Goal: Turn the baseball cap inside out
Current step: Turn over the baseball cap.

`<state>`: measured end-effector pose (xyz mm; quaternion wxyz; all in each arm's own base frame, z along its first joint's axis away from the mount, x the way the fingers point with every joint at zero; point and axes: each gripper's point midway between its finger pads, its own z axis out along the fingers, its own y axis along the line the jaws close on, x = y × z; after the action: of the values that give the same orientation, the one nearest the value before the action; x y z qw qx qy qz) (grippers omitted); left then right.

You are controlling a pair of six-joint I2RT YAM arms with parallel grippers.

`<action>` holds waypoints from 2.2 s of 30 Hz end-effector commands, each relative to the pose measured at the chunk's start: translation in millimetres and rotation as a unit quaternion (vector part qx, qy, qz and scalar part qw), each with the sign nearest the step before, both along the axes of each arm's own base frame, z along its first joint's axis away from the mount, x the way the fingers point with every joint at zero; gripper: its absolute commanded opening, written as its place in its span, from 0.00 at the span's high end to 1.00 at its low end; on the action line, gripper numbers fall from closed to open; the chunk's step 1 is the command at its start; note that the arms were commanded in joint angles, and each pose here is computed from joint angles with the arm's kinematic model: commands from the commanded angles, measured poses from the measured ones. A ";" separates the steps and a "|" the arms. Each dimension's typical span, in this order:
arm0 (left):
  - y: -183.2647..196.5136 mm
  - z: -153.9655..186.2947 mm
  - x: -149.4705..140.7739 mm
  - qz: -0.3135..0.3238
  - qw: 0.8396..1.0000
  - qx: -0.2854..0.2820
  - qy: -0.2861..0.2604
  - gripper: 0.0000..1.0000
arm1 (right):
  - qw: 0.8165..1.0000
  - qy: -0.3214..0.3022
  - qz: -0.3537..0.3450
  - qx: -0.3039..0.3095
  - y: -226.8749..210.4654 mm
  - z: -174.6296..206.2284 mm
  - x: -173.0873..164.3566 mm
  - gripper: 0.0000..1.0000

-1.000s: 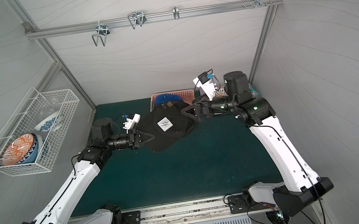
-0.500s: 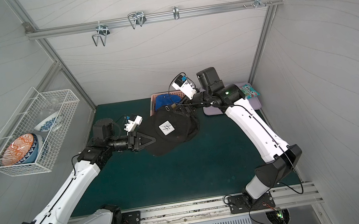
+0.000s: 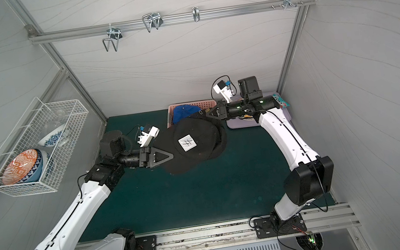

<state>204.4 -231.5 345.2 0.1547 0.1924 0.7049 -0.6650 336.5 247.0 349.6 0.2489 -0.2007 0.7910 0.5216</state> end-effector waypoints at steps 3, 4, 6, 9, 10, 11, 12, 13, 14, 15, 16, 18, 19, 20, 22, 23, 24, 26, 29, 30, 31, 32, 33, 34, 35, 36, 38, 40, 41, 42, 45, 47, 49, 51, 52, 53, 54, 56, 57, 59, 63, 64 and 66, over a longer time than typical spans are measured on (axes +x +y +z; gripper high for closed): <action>0.4 87.5 -10.9 0.000 0.986 -0.086 -0.145 1.00 | 0.997 0.063 -0.007 0.042 -0.3 -5.3 -2.5 0.84; -0.5 94.0 -9.5 0.008 0.984 -0.096 -0.150 1.00 | 0.996 0.071 -0.003 0.048 1.8 -7.1 -6.4 0.80; -1.9 100.1 -4.7 0.022 0.982 -0.108 -0.151 1.00 | 0.996 0.076 0.004 0.053 6.0 -8.7 -14.6 0.71; -1.8 94.3 3.0 0.048 0.983 -0.101 -0.147 1.00 | 0.996 0.070 -0.005 0.052 1.6 -6.7 -19.8 0.50; -1.5 88.9 5.7 0.057 0.984 -0.092 -0.144 1.00 | 0.997 0.063 -0.023 0.047 -6.0 -5.0 -17.9 0.43; -1.2 79.6 8.7 0.068 0.986 -0.076 -0.132 1.00 | 0.996 0.059 -0.049 0.041 -18.6 -4.2 -12.6 0.36; -0.2 73.3 11.4 0.080 0.986 -0.063 -0.133 1.00 | 0.995 0.055 -0.079 0.034 -33.5 -2.4 -7.6 0.32; 1.9 66.4 13.7 0.096 0.985 -0.048 -0.133 1.00 | 0.992 0.047 -0.115 0.031 -55.5 3.3 -2.5 0.28; 4.1 62.0 17.4 0.114 0.984 -0.038 -0.130 1.00 | 0.989 0.040 -0.141 0.033 -71.8 8.5 0.6 0.25; 6.6 56.8 23.3 0.136 0.983 -0.031 -0.121 1.00 | 0.985 0.035 -0.163 0.037 -84.7 13.6 1.6 0.21; 8.4 55.5 29.6 0.156 0.980 -0.035 -0.115 1.00 | 0.982 0.026 -0.179 0.046 -95.6 21.2 0.2 0.17; 10.3 57.4 40.8 0.185 0.977 -0.061 -0.092 1.00 | 0.978 0.007 -0.194 0.070 -103.8 35.9 -6.4 0.07; 10.5 60.4 44.7 0.193 0.974 -0.078 -0.085 1.00 | 0.978 0.003 -0.191 0.086 -102.6 42.6 -11.6 0.03; 9.5 63.4 47.3 0.195 0.973 -0.092 -0.080 1.00 | 0.977 0.006 -0.186 0.105 -99.5 48.5 -15.8 0.01; 5.8 68.8 46.7 0.191 0.973 -0.103 -0.084 1.00 | 0.976 0.008 -0.171 0.132 -88.4 58.4 -25.2 0.01; 4.0 70.2 45.6 0.187 0.973 -0.102 -0.088 1.00 | 0.976 0.012 -0.167 0.140 -82.4 59.7 -28.2 0.01; 2.8 72.2 43.5 0.182 0.973 -0.102 -0.093 1.00 | 0.976 0.017 -0.164 0.144 -75.9 61.5 -31.3 0.01; 1.7 72.1 40.4 0.173 0.975 -0.099 -0.094 1.00 | 0.977 0.022 -0.150 0.147 -60.3 65.3 -36.9 0.01; 0.6 74.5 34.8 0.159 0.977 -0.103 -0.096 1.00 | 0.976 0.049 -0.154 0.148 -46.6 64.4 -33.3 0.03; 0.5 75.6 33.5 0.155 0.977 -0.107 -0.096 1.00 | 0.974 0.059 -0.156 0.152 -44.4 63.0 -30.1 0.06; 0.8 77.5 31.7 0.153 0.977 -0.113 -0.097 1.00 | 0.973 0.070 -0.156 0.157 -42.0 61.3 -25.8 0.09; 1.1 79.3 30.7 0.152 0.977 -0.118 -0.097 1.00 | 0.971 0.082 -0.154 0.164 -39.2 60.0 -22.7 0.13; 1.3 80.6 30.1 0.151 0.976 -0.121 -0.096 1.00 | 0.971 0.085 -0.147 0.170 -35.9 60.4 -21.3 0.17; 1.3 81.6 30.2 0.151 0.976 -0.122 -0.095 1.00 | 0.971 0.082 -0.140 0.175 -31.9 63.8 -21.5 0.20; 0.9 82.9 29.4 0.149 0.977 -0.123 -0.096 1.00 | 0.972 0.078 -0.134 0.177 -28.3 66.5 -22.2 0.23; 1.1 84.0 29.1 0.149 0.976 -0.124 -0.097 1.00 | 0.973 0.075 -0.125 0.177 -24.0 69.2 -24.3 0.26; 1.0 86.1 28.3 0.148 0.976 -0.124 -0.099 1.00 | 0.975 0.071 -0.110 0.180 -17.7 75.3 -29.2 0.34; 0.7 86.7 27.9 0.145 0.977 -0.123 -0.099 1.00 | 0.975 0.072 -0.097 0.184 -13.4 78.4 -32.3 0.45; 0.7 87.2 27.9 0.145 0.977 -0.123 -0.099 1.00 | 0.975 0.073 -0.093 0.188 -12.5 80.4 -33.8 0.50; 0.8 87.5 27.9 0.146 0.977 -0.124 -0.098 1.00 | 0.974 0.077 -0.087 0.194 -11.1 81.5 -34.9 0.55; 1.0 88.4 28.1 0.147 0.976 -0.125 -0.099 1.00 | 0.971 0.081 -0.079 0.213 -9.6 85.8 -36.6 0.69; 1.2 90.8 28.5 0.148 0.975 -0.129 -0.100 1.00 | 0.969 0.084 -0.077 0.219 -8.3 87.3 -37.6 0.86; 1.5 93.6 28.7 0.147 0.975 -0.135 -0.101 1.00 | 0.969 0.083 -0.076 0.219 -7.2 87.9 -38.3 0.97; 1.8 97.6 29.1 0.148 0.973 -0.144 -0.100 1.00 | 0.970 0.086 -0.076 0.216 -6.0 84.2 -37.7 1.00; 2.3 100.4 28.9 0.148 0.972 -0.150 -0.102 1.00 | 0.970 0.091 -0.078 0.209 -5.0 79.1 -36.9 1.00; 2.9 104.1 28.0 0.148 0.971 -0.155 -0.104 1.00 | 0.973 0.091 -0.082 0.197 -3.9 72.5 -35.9 1.00; 3.2 107.7 26.9 0.147 0.970 -0.160 -0.107 1.00 | 0.975 0.093 -0.085 0.181 -1.9 64.7 -36.0 1.00; 4.6 117.1 24.5 0.146 0.968 -0.169 -0.117 1.00 | 0.980 0.097 -0.079 0.156 4.7 51.4 -38.9 1.00; 4.9 120.5 23.9 0.145 0.967 -0.173 -0.119 1.00 | 0.981 0.101 -0.073 0.149 8.5 45.9 -40.6 1.00; 6.0 127.2 22.4 0.144 0.964 -0.184 -0.126 1.00 | 0.983 0.111 -0.063 0.136 16.3 33.8 -43.7 1.00; 9.0 134.9 23.0 0.151 0.959 -0.204 -0.128 1.00 | 0.986 0.124 -0.045 0.106 28.5 13.1 -53.1 1.00; 9.5 135.9 24.1 0.153 0.958 -0.209 -0.127 1.00 | 0.986 0.125 -0.043 0.103 29.6 9.5 -54.7 1.00; 11.4 139.4 25.4 0.158 0.954 -0.219 -0.127 1.00 | 0.985 0.133 -0.046 0.098 29.2 1.4 -55.3 1.00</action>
<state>245.6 -229.6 433.1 0.3188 0.0821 0.6068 -0.7235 286.3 276.1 366.4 0.1913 -0.0623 0.7565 0.6223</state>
